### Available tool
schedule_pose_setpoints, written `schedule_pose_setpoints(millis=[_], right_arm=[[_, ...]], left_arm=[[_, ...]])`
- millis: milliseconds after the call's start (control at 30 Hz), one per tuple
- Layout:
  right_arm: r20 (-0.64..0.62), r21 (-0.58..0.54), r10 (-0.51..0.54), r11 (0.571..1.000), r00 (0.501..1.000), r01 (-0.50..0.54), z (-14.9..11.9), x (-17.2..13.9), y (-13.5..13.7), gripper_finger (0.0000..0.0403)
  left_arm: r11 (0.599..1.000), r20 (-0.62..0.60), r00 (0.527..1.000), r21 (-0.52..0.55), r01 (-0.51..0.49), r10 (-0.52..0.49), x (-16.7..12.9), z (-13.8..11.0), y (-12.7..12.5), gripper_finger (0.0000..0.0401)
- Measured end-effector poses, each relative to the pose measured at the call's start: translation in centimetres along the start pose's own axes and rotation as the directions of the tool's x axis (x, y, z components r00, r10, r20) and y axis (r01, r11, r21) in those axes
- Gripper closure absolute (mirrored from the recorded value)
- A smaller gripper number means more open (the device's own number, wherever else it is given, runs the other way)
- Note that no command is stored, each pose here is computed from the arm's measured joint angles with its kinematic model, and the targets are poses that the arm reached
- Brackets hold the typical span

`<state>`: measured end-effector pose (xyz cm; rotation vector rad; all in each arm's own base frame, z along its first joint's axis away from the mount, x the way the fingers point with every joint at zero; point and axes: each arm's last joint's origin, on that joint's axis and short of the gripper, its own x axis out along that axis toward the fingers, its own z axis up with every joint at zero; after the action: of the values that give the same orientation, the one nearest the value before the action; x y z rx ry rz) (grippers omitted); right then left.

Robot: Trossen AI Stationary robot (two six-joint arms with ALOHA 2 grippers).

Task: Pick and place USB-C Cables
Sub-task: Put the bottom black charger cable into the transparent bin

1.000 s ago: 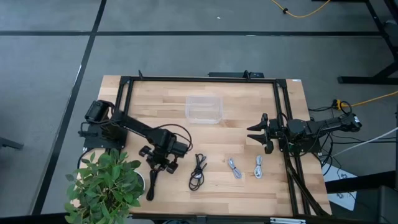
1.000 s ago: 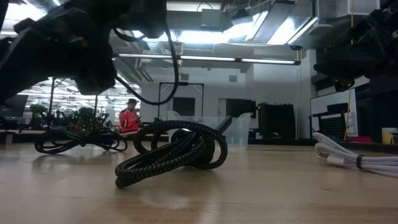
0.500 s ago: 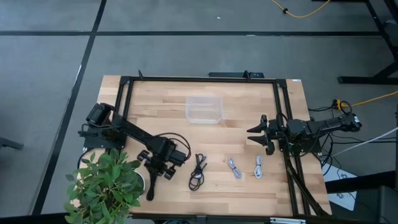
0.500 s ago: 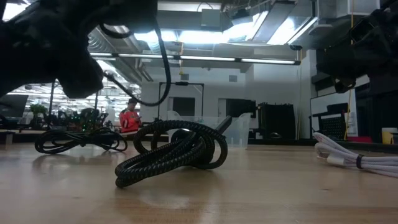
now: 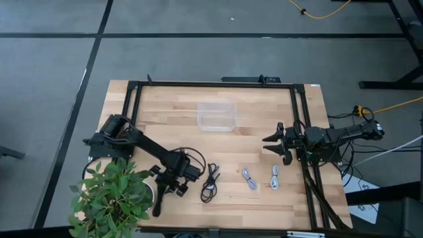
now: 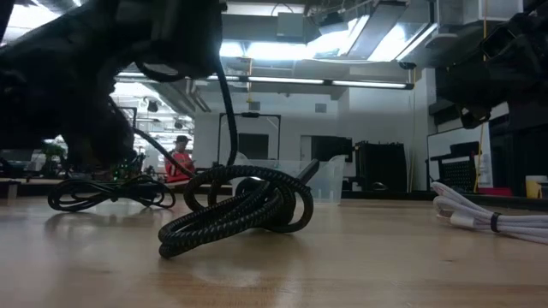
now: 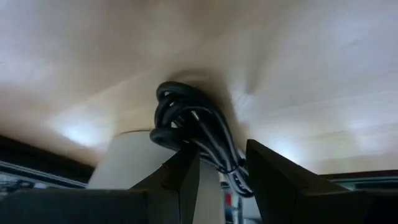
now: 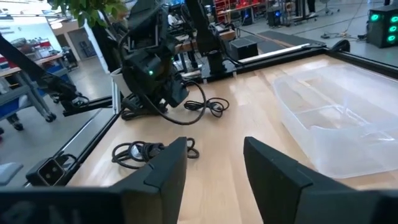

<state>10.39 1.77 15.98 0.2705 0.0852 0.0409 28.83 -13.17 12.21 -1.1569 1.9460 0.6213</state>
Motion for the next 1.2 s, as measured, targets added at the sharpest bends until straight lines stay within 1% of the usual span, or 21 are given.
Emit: schedule_pose_setpoints(millis=[100, 267, 367, 567, 733, 867, 1100, 1200], right_arm=[[-0.004, 0.001, 0.003, 1.0, 1.0, -0.003, 0.0, 0.0, 0.0, 0.0239], [-0.005, 0.001, 0.004, 1.0, 1.0, -0.004, 0.0, 0.0, 0.0, 0.0239], [-0.005, 0.001, 0.004, 1.0, 1.0, -0.004, 0.0, 0.0, 0.0, 0.0239], [-0.005, 0.001, 0.004, 1.0, 1.0, -0.004, 0.0, 0.0, 0.0, 0.0239], [-0.005, 0.001, 0.004, 1.0, 1.0, -0.004, 0.0, 0.0, 0.0, 0.0239], [-0.005, 0.001, 0.004, 1.0, 1.0, -0.004, 0.0, 0.0, 0.0, 0.0239], [-0.005, 0.0, 0.004, 1.0, 1.0, -0.004, 0.0, 0.0, 0.0, 0.0239], [-0.005, -0.001, 0.004, 1.0, 1.0, -0.004, 0.0, 0.0, 0.0, 0.0239]], left_arm=[[0.999, -0.046, 0.998, -0.021, -0.036, 0.035, 0.9, 0.4, 0.1, 0.0277], [0.999, -0.026, 0.998, -0.007, -0.049, 0.049, 1.2, 0.7, 0.1, 0.0277], [0.999, -0.021, 0.999, -0.007, -0.05, 0.049, 1.2, 0.7, 0.1, 0.0285], [0.999, -0.023, 0.999, 0.007, -0.037, 0.037, 1.2, 0.8, 0.0, 0.0323], [0.998, -0.031, 0.999, 0.055, -0.016, 0.018, 0.8, 1.3, -0.1, 0.0366], [0.997, -0.032, 0.999, 0.073, 0.0, 0.003, 0.4, 1.9, 0.0, 0.0394], [0.996, -0.033, 0.999, 0.088, 0.019, -0.017, -0.2, 2.6, 0.1, 0.0399], [0.991, -0.005, 0.999, 0.128, 0.036, -0.036, -0.9, 2.5, 0.1, 0.0399]])
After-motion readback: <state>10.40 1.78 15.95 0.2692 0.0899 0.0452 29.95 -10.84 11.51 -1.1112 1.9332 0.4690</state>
